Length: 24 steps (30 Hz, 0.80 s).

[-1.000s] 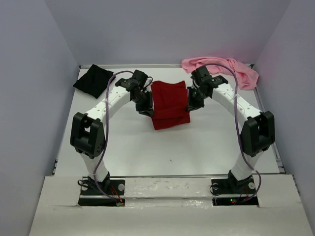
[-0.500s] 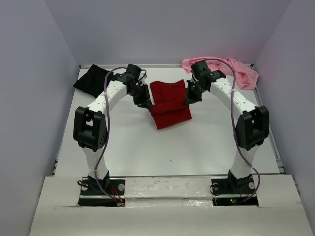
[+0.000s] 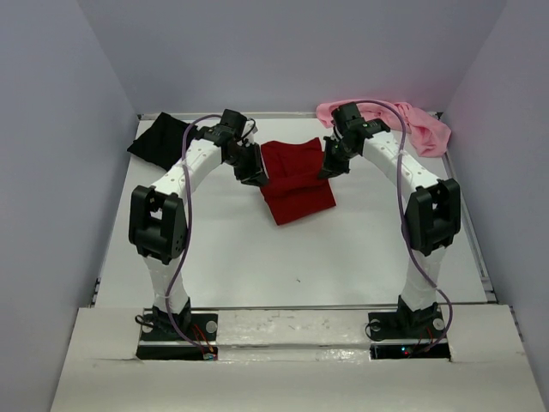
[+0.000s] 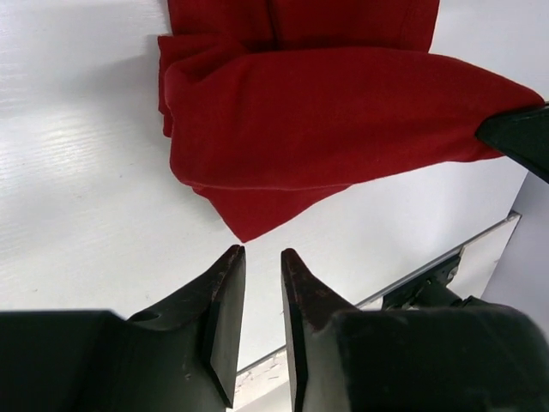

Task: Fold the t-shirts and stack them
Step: Fold the tshirt

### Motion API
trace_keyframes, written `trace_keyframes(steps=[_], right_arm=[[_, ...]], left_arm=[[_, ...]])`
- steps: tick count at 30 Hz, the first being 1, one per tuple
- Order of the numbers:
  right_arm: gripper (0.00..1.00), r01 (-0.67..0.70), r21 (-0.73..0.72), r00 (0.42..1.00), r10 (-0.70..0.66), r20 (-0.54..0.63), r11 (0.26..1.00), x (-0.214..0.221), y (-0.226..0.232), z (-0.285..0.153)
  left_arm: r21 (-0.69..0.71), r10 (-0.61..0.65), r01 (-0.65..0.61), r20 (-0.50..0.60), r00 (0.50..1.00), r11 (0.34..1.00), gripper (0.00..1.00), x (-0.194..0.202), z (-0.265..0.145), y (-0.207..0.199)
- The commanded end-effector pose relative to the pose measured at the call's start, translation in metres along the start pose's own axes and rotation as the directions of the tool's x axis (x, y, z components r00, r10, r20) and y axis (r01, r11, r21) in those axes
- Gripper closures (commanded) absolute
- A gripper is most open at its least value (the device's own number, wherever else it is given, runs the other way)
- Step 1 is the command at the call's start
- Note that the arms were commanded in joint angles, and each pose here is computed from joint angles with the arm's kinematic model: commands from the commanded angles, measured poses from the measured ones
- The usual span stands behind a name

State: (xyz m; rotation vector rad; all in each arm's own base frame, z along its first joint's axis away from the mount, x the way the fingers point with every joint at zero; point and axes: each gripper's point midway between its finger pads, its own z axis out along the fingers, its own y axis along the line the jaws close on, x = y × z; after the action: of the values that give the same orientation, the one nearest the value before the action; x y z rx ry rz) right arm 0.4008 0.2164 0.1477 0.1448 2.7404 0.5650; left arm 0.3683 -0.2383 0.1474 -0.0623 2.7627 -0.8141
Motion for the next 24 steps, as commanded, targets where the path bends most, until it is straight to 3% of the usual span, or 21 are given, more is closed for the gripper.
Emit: trace_keyframes(steps=[1, 3, 5, 7, 16, 24], right_arm=[[1.00, 0.005, -0.050, 0.998, -0.002, 0.060, 0.999, -0.020, 0.014, -0.008], [1.00, 0.004, -0.054, 0.998, -0.001, 0.060, 0.999, -0.020, 0.014, -0.009], [1.00, 0.003, -0.054, 0.998, 0.000, 0.057, 0.999, -0.019, 0.014, -0.007], [1.00, 0.005, -0.050, 0.999, -0.003, 0.054, 0.999, -0.018, 0.012, -0.007], [1.00, -0.003, -0.052, 0.998, 0.006, 0.060, 0.999, -0.019, 0.009, -0.008], [1.00, -0.003, -0.058, 0.998, 0.006, 0.055, 0.998, -0.016, 0.009, -0.007]], left_arm=[[0.022, 0.014, -0.014, 0.028, 1.000, 1.000, 0.66, -0.010, -0.010, -0.005], [0.005, 0.016, -0.016, 0.031, 0.999, 1.000, 0.53, -0.009, -0.010, 0.000], [-0.019, 0.010, -0.010, 0.023, 1.000, 1.000, 0.33, -0.004, -0.006, 0.010], [-0.027, 0.001, -0.001, 0.020, 1.000, 1.000, 0.29, 0.002, -0.002, 0.021], [-0.024, -0.084, 0.085, 0.013, 0.996, 0.996, 0.29, 0.023, 0.021, 0.064], [0.022, -0.085, 0.083, 0.114, 0.990, 0.996, 0.35, 0.020, 0.023, 0.069]])
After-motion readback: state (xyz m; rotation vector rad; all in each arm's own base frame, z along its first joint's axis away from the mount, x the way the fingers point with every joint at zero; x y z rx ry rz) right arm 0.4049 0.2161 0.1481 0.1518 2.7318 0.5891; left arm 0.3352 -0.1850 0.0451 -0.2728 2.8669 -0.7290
